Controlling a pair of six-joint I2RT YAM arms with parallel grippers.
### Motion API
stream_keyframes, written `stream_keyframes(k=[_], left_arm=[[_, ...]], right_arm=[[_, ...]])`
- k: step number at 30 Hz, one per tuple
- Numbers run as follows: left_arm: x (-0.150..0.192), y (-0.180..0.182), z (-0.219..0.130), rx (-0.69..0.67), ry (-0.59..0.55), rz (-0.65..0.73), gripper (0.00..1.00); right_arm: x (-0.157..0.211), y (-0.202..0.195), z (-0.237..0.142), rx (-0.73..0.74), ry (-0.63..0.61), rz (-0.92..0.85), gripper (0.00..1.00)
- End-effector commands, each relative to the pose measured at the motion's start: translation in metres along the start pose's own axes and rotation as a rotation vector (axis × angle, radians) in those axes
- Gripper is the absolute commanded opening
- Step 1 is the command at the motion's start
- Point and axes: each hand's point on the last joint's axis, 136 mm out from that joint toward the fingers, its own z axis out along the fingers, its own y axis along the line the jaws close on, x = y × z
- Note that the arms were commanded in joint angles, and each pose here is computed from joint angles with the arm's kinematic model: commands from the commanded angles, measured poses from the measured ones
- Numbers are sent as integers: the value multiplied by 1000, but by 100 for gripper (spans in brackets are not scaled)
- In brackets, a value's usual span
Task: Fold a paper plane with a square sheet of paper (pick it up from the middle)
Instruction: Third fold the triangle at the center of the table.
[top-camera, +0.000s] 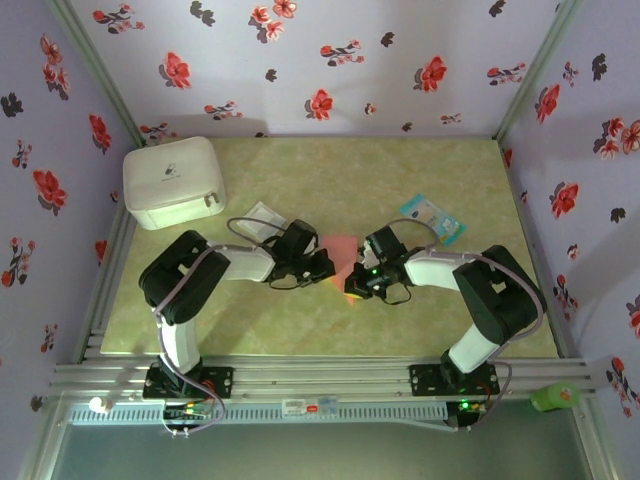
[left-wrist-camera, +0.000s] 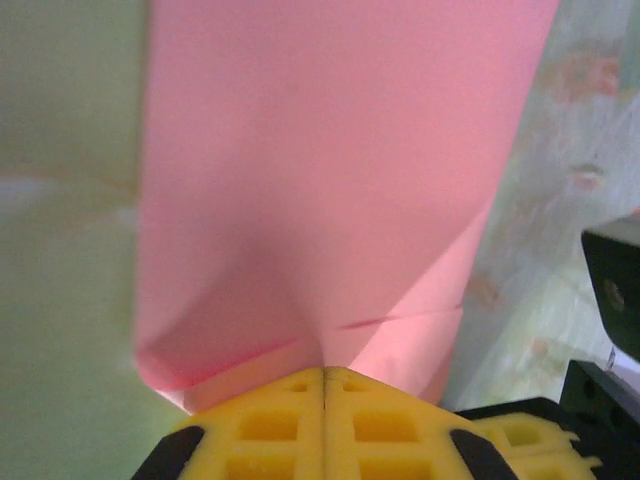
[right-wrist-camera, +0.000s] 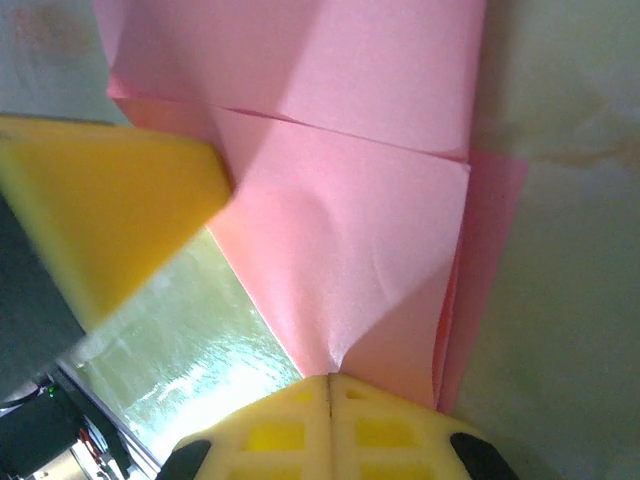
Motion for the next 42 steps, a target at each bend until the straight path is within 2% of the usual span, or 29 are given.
stream_keyframes(k=[1, 13, 20, 24, 29, 34, 37, 42], left_arm=[[-16, 43, -2, -151, -39, -20, 5], [-44, 66, -19, -232, -86, -44, 5], [-56, 22, -48, -160, -143, 20, 7], [-49, -7, -57, -109, -146, 87, 9], [-21, -32, -36, -32, -66, 149, 8], [0, -38, -9, 8, 14, 157, 8], [5, -30, 0, -11, 32, 138, 8], [6, 7, 7, -132, 36, 106, 8]], right_arm=[[22, -47, 2, 169, 51, 64, 0], [23, -47, 0, 172, 66, 34, 0], [20, -45, -1, 158, 74, 15, 0], [19, -46, -1, 156, 94, 4, 0], [17, -44, -1, 150, 101, -4, 0], [15, -43, -3, 150, 92, -9, 1], [15, -43, -4, 150, 89, -9, 1], [11, -34, -8, 125, 73, -23, 2]])
